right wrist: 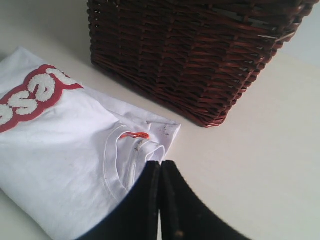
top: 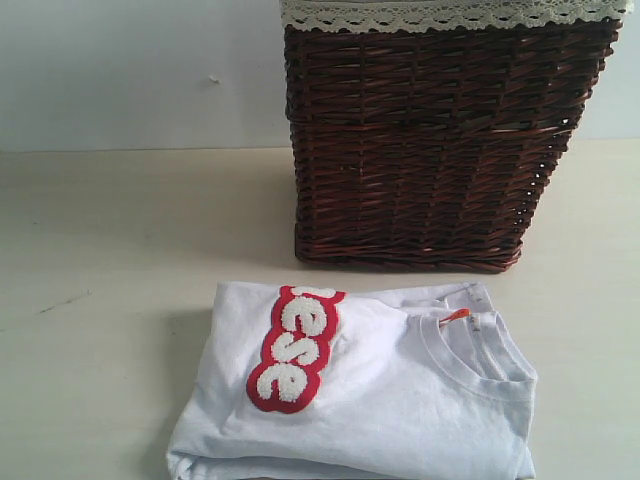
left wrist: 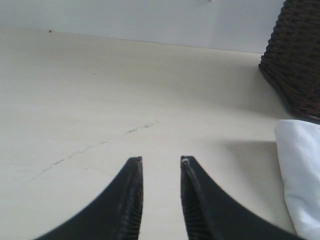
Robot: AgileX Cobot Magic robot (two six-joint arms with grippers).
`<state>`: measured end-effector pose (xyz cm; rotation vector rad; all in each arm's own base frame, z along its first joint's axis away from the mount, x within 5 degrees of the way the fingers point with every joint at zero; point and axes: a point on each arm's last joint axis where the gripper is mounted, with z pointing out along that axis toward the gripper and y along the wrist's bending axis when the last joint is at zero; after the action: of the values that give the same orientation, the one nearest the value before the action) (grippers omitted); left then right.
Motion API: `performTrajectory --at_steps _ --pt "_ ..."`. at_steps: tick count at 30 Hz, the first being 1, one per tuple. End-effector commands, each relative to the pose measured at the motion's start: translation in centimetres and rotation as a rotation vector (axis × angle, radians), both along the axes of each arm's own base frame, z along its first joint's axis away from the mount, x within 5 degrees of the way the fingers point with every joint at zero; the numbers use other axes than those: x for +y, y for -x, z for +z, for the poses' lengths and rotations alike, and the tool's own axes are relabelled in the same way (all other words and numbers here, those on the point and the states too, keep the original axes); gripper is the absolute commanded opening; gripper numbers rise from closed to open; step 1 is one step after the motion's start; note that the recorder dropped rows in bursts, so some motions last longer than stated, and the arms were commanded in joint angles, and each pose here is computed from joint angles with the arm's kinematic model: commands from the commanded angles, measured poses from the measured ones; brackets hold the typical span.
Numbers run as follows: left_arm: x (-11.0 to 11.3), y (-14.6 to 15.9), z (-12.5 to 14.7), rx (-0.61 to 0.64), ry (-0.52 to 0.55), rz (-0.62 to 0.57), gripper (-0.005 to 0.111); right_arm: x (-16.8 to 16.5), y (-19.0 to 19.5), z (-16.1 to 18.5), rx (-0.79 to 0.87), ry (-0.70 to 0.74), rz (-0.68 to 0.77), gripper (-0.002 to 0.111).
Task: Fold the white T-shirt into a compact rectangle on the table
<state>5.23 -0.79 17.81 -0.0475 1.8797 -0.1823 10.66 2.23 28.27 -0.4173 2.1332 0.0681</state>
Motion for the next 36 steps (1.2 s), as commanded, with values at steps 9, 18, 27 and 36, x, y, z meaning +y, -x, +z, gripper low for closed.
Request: performTrajectory --at_steps 9,18,27,36 --pt "0.0 0.0 0.1 -0.016 0.005 0.002 0.028 -1.6 3.1 2.4 -0.282 -0.13 -0.229 0.0" --pt "0.0 0.0 0.1 -0.016 0.005 0.002 0.028 -1.7 4.2 0.3 -0.3 -0.261 -0.313 0.0" --pt "0.0 0.0 0.1 -0.016 0.005 0.002 0.028 -1.7 3.9 -1.9 -0.234 -0.288 -0.334 0.0" --pt "0.0 0.0 0.1 -0.016 0.005 0.002 0.028 -1.9 4.5 -7.0 -0.269 -0.308 -0.373 0.0"
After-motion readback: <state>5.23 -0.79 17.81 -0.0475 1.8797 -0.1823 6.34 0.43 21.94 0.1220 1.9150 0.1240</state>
